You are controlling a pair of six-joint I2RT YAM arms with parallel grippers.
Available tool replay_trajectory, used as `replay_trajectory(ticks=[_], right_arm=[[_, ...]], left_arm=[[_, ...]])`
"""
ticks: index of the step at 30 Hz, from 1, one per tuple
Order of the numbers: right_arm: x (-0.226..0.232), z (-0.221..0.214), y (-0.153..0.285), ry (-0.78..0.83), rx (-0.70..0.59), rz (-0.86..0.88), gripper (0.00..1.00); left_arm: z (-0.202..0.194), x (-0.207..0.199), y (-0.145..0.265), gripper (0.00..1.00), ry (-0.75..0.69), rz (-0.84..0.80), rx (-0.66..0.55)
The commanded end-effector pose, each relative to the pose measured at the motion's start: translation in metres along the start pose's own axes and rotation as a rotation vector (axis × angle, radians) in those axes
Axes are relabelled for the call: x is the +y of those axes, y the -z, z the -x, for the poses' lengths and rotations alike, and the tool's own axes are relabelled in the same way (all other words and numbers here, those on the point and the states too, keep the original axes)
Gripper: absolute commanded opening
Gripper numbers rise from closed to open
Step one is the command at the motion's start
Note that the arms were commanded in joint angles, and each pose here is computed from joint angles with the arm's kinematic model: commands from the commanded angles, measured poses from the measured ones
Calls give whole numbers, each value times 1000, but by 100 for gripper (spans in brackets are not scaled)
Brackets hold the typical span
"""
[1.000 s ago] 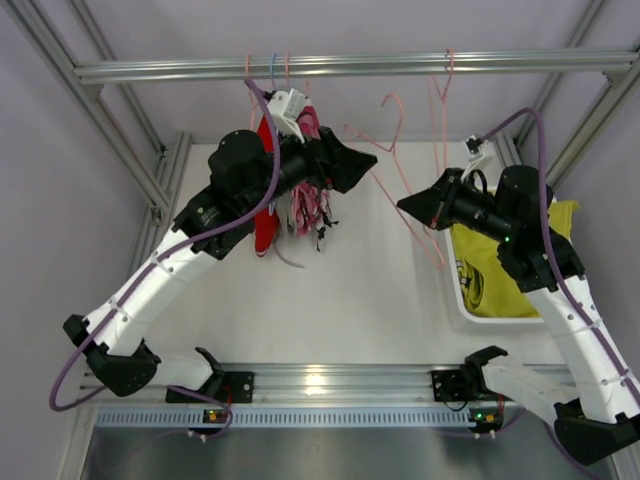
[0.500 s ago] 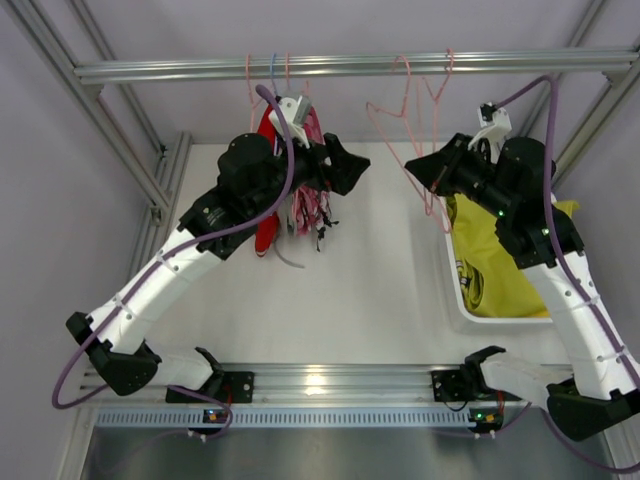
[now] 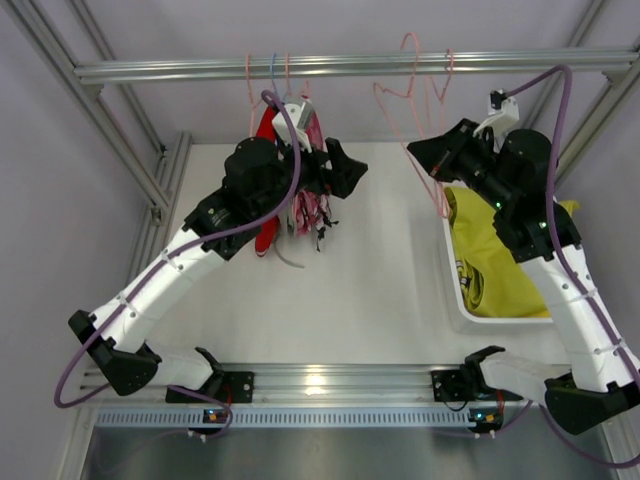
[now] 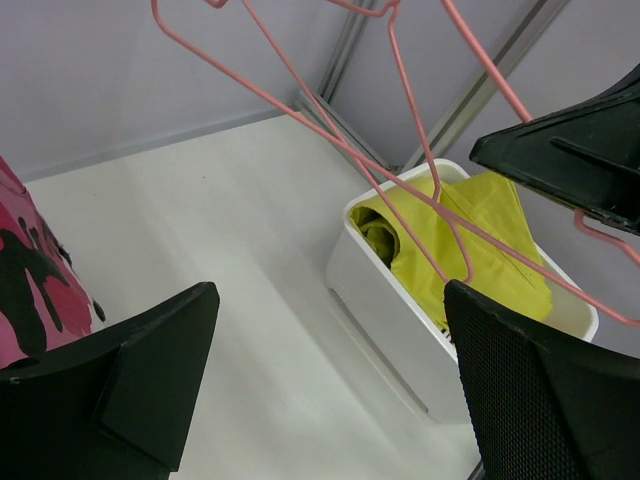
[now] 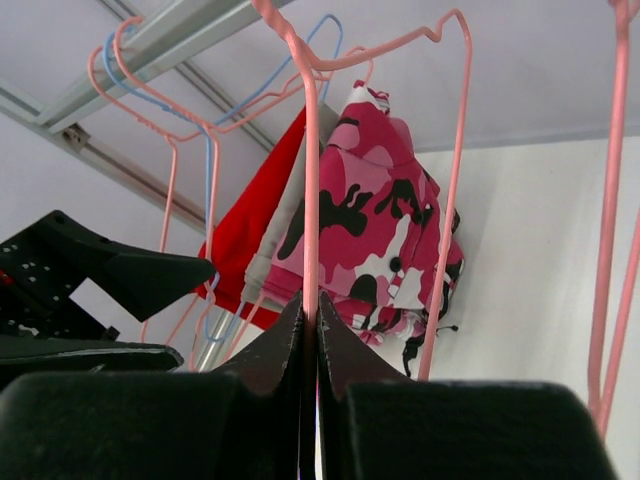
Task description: Remove the trousers from the hanger
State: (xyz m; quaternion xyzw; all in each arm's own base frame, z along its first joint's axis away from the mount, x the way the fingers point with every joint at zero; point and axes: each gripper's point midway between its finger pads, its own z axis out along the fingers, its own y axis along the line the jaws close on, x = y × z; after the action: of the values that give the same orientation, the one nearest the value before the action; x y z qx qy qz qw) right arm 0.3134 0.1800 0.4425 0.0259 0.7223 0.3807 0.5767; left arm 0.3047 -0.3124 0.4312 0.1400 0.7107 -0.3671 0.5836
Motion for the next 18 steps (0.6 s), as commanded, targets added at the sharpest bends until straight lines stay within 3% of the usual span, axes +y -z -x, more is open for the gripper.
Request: replay_trajectory(ticks=[1, 18], right_arm=[[21, 42, 14, 12, -164, 61, 0], [-26, 32, -31, -24, -161, -116, 0]], left_arm=[[16, -1, 7, 99, 1, -8, -50], [22, 10, 11, 99, 90, -28, -25]])
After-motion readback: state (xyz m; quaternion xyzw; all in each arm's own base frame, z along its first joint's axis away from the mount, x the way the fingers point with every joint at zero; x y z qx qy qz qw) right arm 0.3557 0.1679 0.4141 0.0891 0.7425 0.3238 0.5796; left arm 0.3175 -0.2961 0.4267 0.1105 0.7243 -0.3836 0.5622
